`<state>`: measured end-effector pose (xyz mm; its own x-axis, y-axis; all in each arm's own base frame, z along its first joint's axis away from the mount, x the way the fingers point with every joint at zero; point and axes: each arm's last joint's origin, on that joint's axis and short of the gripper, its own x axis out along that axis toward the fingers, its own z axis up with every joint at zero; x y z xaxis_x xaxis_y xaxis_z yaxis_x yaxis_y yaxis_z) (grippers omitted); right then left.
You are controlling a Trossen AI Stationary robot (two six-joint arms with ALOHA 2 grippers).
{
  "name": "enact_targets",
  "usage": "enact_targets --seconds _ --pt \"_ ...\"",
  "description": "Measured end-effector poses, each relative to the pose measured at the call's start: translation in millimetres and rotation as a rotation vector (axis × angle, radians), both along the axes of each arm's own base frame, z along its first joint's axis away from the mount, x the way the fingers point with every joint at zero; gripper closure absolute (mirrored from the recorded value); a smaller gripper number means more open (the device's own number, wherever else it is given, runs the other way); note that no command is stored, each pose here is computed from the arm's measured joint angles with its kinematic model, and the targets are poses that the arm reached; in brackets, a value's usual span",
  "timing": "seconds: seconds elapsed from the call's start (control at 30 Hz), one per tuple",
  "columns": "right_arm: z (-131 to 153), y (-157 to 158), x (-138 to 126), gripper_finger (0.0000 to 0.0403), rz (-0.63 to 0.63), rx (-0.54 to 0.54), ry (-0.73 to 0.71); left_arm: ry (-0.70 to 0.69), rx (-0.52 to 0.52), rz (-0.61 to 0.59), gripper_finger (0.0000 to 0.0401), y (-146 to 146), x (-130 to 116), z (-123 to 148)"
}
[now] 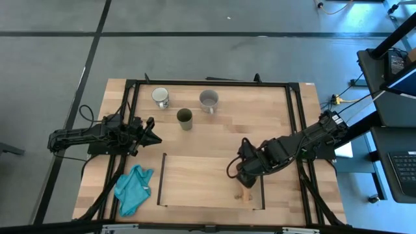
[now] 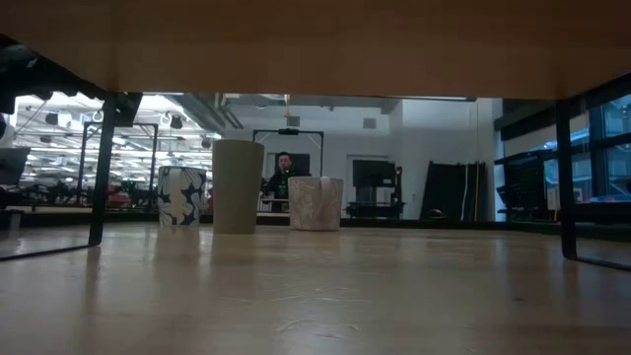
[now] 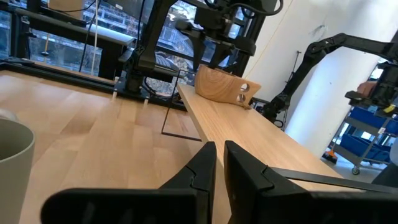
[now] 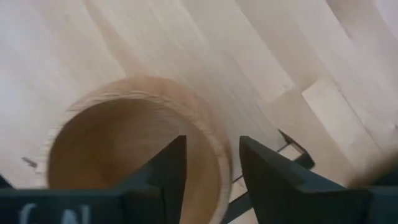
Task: Stack small to large cups/mugs on shelf
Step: Put the brown cup on the shelf
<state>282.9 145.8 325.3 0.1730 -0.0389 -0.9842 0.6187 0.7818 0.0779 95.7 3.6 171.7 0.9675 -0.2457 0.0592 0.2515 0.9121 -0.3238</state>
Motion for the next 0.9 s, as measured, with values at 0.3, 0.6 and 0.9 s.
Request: enact_targets --seconds 0.3,0.6,0.9 --pt "0 -1 3 0.0302 0.037 0.004 -0.017 0.0 0.0 0.0 0.0374 0 0 0" --pt "0 -8 6 0.0299 0.077 -0.06 -0.033 -0.001 0.0 0.0 0.0374 0 0 0" --pt "4 -10 3 0.0241 0.075 -0.049 -0.027 0.0 0.0 0.0 0.0374 0 0 0"
